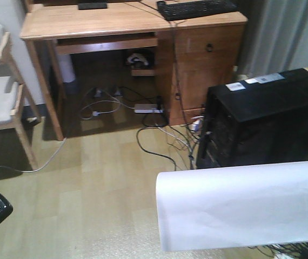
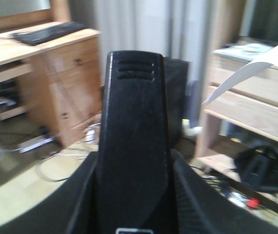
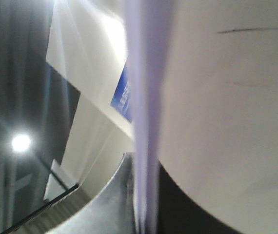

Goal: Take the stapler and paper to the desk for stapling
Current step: 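Drive the base away from the shelf, turning toward the wooden desk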

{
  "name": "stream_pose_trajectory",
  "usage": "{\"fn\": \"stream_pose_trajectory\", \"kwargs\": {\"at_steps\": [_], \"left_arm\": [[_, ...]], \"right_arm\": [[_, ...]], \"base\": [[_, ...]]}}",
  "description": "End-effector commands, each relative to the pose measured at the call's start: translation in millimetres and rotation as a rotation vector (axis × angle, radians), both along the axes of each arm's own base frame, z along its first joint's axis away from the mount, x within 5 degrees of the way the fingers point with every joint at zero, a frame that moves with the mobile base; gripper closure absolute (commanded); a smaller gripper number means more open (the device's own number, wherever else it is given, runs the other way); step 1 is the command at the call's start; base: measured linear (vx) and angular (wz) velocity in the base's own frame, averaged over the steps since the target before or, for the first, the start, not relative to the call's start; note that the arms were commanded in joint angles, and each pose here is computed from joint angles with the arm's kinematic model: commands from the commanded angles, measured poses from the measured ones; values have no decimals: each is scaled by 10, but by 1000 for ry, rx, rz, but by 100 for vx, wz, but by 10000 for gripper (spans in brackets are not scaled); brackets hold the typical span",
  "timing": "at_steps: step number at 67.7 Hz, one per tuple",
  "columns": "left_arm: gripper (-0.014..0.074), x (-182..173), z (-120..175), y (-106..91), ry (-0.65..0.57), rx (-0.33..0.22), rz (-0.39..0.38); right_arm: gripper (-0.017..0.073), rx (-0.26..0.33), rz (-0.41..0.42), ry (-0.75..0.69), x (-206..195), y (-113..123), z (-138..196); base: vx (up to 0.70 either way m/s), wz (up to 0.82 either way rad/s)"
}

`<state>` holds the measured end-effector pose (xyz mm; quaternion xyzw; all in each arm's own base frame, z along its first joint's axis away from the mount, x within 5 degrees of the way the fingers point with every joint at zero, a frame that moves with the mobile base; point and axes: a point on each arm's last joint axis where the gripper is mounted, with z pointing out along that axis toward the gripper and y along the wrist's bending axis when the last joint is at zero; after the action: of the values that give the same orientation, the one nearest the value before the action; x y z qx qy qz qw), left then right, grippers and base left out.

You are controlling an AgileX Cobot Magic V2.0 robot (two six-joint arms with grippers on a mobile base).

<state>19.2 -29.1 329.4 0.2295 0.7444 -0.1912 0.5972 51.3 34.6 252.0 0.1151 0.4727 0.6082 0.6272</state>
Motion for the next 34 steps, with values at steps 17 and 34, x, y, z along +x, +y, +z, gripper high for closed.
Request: {"fn": "stream_pose_trajectory", "kwargs": {"at_steps": [17,34], "left_arm": [[600,15,193,8,-102,-95,20],[600,15,193,8,-102,-95,20]], "right_arm": [[561,11,8,-42,-18,1,23],[561,11,8,-42,-18,1,23]], "base": [[12,36],[13,19]]}}
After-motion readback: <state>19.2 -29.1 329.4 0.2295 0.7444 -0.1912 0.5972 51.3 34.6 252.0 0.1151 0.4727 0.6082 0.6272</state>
